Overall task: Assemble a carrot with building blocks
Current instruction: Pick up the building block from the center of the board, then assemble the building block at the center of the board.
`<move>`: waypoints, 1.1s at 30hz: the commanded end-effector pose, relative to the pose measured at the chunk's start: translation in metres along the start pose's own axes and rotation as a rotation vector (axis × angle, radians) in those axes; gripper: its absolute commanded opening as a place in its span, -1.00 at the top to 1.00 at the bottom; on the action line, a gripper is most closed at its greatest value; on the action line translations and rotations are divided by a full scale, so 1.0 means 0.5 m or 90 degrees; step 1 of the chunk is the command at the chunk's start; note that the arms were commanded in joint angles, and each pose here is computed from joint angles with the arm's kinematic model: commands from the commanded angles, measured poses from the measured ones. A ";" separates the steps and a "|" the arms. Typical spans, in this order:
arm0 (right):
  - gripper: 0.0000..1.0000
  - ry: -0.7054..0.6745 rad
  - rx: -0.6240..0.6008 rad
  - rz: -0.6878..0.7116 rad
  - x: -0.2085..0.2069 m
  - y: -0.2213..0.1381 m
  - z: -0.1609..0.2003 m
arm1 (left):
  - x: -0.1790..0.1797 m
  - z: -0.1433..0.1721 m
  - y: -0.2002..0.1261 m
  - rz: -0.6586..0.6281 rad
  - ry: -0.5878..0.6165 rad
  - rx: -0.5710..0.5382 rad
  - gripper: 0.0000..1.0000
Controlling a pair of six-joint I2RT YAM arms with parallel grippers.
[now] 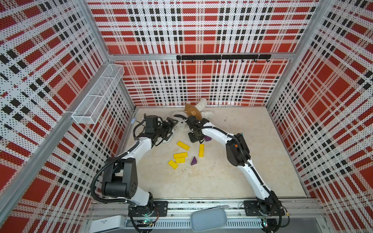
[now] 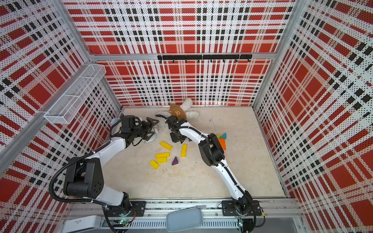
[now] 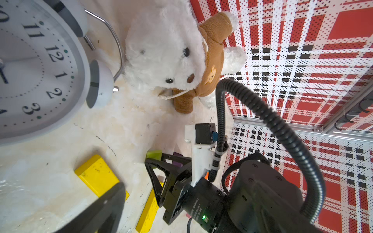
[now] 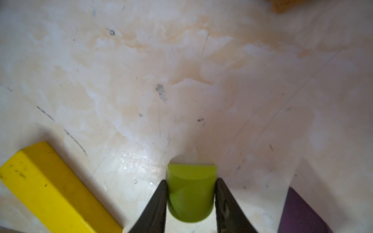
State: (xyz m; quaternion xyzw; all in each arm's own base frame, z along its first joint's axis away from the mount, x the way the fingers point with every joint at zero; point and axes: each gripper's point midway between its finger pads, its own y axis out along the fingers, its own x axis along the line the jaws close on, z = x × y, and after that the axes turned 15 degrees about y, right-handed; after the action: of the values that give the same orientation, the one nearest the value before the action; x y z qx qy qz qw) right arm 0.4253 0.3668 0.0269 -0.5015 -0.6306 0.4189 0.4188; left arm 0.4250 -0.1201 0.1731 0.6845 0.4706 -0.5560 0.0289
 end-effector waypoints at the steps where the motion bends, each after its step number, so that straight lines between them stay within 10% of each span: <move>1: 0.25 0.009 -0.043 -0.025 0.013 -0.055 -0.031 | -0.019 -0.006 -0.002 0.018 0.002 -0.004 -0.99; 33: 0.25 0.100 -0.100 0.030 -0.210 -0.161 -0.073 | -0.098 0.107 0.053 0.061 0.080 0.087 -0.99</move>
State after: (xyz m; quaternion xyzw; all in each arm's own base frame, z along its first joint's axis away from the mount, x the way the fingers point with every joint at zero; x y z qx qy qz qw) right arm 0.4470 0.2692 0.0882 -0.5668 -0.6083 0.3550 0.4274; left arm 0.4038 -0.1821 0.1686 0.7206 0.4166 -0.5540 -0.0195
